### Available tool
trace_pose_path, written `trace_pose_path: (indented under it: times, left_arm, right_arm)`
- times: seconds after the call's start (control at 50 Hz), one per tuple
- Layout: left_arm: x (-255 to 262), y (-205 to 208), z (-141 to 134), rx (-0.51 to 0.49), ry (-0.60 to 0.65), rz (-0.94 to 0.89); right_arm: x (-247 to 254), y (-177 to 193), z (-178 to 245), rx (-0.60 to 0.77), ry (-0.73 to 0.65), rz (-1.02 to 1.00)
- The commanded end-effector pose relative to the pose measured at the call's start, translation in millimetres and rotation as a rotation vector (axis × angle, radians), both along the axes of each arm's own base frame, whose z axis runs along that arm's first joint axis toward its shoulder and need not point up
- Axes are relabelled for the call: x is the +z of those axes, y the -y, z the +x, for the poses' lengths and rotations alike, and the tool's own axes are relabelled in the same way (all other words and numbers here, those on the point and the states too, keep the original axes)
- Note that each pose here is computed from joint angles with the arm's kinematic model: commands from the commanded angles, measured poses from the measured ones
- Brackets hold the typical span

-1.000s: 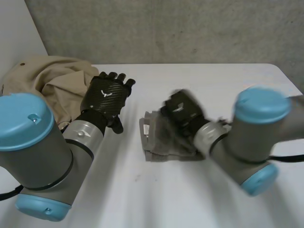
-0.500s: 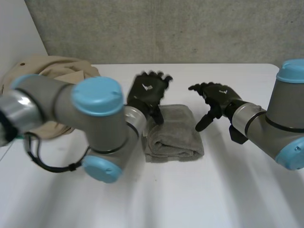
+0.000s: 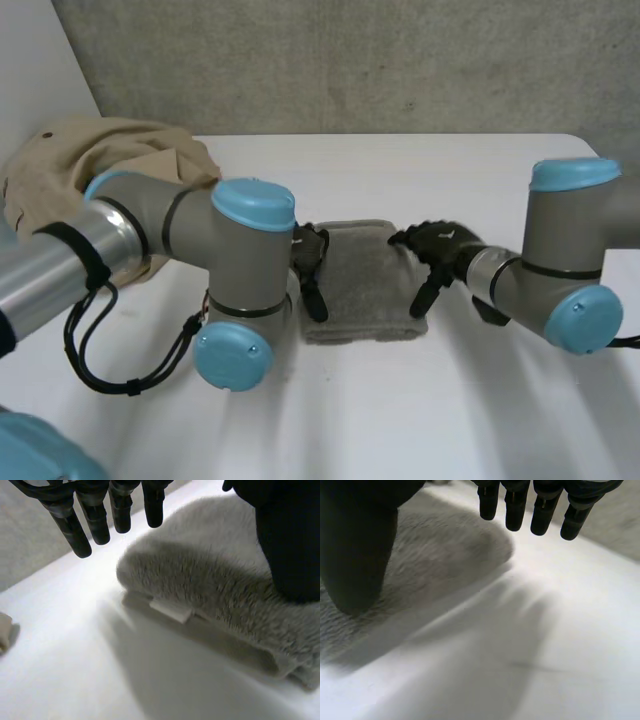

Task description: Fold the laundry.

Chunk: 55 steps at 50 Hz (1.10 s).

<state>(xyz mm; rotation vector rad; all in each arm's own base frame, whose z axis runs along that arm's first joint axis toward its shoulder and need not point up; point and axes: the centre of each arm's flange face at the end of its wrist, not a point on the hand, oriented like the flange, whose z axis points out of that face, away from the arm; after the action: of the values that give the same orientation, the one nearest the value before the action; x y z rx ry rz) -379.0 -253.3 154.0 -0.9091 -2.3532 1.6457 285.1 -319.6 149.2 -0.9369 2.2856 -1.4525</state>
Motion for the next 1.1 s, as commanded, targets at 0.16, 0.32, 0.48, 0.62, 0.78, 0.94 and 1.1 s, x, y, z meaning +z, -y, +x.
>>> trace_pose_path:
  times: [0.16,0.32,0.48,0.62,0.78,0.94,1.1]
  left_arm:
    - [78.3,-29.5,8.2,-0.153,-0.15,-0.083]
    - [86.0,-27.1,29.5,-0.237,-0.212,-0.068]
    - [78.3,-32.9,34.6,-0.247,-0.207,-0.042]
    - [71.1,-35.7,35.8,-0.249,-0.2,-0.028]
    - [71.4,-35.5,35.7,-0.249,-0.204,-0.032]
    - [76.9,-37.6,31.2,-0.265,-0.212,-0.05]
    - [95.8,-48.3,15.4,-0.319,-0.247,-0.102]
  right_arm:
    - [12.9,-32.5,-26.2,-0.198,0.148,0.009]
    - [-10.4,-45.0,-22.4,-0.247,0.333,0.165]
    - [-33.4,-48.4,-1.5,-0.202,0.348,0.192]
    - [-49.3,-46.4,5.6,-0.194,0.336,0.22]
    - [-42.2,-37.3,5.2,-0.218,0.357,0.176]
    - [-7.9,15.3,-17.4,-0.356,0.395,0.002]
    - [-1.9,105.8,-86.2,-0.525,0.351,-0.177]
